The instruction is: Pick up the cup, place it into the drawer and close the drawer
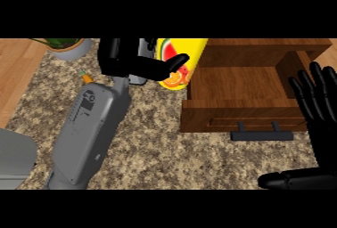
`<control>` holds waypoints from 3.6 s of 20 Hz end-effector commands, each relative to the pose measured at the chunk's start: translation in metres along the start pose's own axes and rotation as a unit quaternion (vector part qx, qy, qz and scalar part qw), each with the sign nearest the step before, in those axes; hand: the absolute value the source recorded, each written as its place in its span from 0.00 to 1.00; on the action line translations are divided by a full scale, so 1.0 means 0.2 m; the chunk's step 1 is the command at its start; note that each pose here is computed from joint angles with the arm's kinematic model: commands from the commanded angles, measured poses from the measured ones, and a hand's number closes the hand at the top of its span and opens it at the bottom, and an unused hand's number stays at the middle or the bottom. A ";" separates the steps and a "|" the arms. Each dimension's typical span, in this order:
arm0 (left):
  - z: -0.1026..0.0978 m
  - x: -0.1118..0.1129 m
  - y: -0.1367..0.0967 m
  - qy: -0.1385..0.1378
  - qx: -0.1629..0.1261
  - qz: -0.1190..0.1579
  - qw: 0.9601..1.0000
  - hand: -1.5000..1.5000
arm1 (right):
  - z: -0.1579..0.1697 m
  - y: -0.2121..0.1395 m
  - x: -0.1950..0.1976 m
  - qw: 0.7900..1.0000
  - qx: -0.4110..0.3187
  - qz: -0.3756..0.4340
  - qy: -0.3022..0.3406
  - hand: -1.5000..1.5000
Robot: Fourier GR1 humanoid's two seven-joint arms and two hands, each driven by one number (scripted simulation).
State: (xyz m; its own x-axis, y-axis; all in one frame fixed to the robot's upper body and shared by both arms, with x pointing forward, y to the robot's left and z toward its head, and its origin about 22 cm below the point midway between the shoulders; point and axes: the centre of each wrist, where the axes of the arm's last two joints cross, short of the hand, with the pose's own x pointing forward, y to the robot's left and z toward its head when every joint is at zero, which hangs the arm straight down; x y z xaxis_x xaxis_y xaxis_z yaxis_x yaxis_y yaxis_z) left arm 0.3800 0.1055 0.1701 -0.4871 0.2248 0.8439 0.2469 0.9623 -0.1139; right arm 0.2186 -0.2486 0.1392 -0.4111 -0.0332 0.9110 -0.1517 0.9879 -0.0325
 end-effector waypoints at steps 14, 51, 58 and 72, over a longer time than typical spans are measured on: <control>-0.21 -0.15 -0.34 0.053 -0.003 -0.053 0.997 1.00 | -0.05 -0.07 -0.05 1.000 -0.002 0.002 0.003 0.00; -0.16 -0.35 -0.42 0.090 -0.030 -0.093 0.991 0.00 | -0.07 0.01 -0.02 0.996 0.058 -0.057 -0.023 0.00; -0.23 -0.28 -0.42 0.067 -0.026 -0.005 0.997 0.00 | -0.06 -0.03 -0.02 0.996 0.057 -0.070 -0.021 0.00; 0.03 -0.22 0.14 0.085 0.072 0.010 0.994 0.00 | 0.09 -0.16 0.06 0.982 0.145 0.118 0.032 1.00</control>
State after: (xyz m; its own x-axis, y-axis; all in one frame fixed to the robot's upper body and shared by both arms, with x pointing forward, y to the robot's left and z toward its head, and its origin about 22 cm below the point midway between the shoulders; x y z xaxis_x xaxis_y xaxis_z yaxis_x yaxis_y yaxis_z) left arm 0.4123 0.0824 0.1381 -0.3458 0.2374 0.9078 0.1746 0.9668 -0.1864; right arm 0.2117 -0.2734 0.1482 -0.4225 0.1213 0.8982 -0.3201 0.9072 -0.2731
